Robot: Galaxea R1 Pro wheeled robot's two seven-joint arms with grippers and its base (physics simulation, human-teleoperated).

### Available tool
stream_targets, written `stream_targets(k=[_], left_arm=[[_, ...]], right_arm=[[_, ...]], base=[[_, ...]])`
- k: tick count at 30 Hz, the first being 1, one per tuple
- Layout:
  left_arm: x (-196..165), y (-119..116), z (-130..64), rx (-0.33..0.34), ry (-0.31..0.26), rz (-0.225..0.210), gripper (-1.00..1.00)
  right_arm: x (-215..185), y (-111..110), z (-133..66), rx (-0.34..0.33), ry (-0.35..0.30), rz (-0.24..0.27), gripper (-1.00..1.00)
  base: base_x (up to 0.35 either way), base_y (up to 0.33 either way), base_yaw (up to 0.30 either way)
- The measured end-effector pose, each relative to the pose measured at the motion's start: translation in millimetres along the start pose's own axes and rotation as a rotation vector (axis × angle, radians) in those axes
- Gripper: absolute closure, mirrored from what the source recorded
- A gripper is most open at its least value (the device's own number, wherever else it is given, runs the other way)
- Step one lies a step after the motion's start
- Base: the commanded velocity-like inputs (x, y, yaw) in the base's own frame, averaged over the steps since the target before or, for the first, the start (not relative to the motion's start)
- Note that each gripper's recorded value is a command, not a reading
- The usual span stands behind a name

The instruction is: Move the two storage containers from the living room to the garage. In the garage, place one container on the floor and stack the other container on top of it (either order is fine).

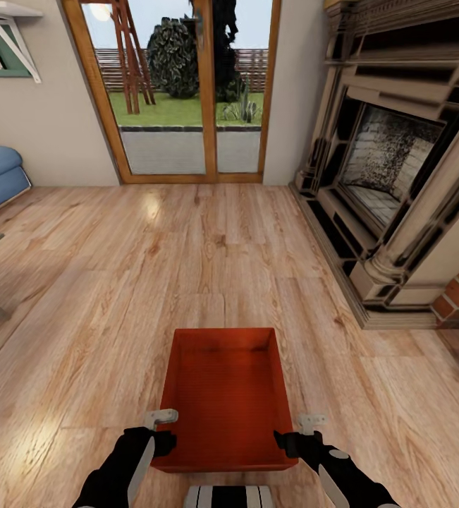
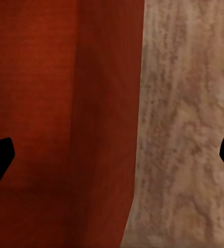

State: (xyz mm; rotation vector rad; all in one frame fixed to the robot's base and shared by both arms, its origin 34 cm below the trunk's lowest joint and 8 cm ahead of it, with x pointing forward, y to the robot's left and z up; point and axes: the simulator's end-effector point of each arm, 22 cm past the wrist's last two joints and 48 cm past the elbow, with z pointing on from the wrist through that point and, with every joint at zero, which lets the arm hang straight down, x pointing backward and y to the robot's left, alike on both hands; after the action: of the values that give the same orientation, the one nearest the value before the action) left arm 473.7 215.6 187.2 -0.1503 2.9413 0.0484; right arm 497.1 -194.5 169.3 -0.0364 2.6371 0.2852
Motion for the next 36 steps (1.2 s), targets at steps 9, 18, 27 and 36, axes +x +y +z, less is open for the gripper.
stream_targets(k=[9,18,27,36], left_arm=[[6.4,-0.5,5.3,0.000,0.016,0.001,-1.00],[4.4,-1.1,5.0,0.004,0.010,-0.001,-1.00],[5.0,-0.1,5.6,0.013,0.012,-0.006,1.00],[6.3,-8.7,5.7,0.049,0.014,-0.013,1.00]], right_arm=[[-0.3,-0.2,3.4,-0.002,-0.001,0.000,-1.00],[-0.3,-0.3,3.5,-0.002,-0.002,0.005,-1.00],[-0.4,-0.3,3.5,-0.002,-0.002,0.005,1.00],[-0.6,0.4,3.6,-0.001,-0.002,0.001,1.00]], base=[[0.000,0.000,0.000],[0.000,0.000,0.000],[0.000,0.000,0.000],[0.000,0.000,0.000]])
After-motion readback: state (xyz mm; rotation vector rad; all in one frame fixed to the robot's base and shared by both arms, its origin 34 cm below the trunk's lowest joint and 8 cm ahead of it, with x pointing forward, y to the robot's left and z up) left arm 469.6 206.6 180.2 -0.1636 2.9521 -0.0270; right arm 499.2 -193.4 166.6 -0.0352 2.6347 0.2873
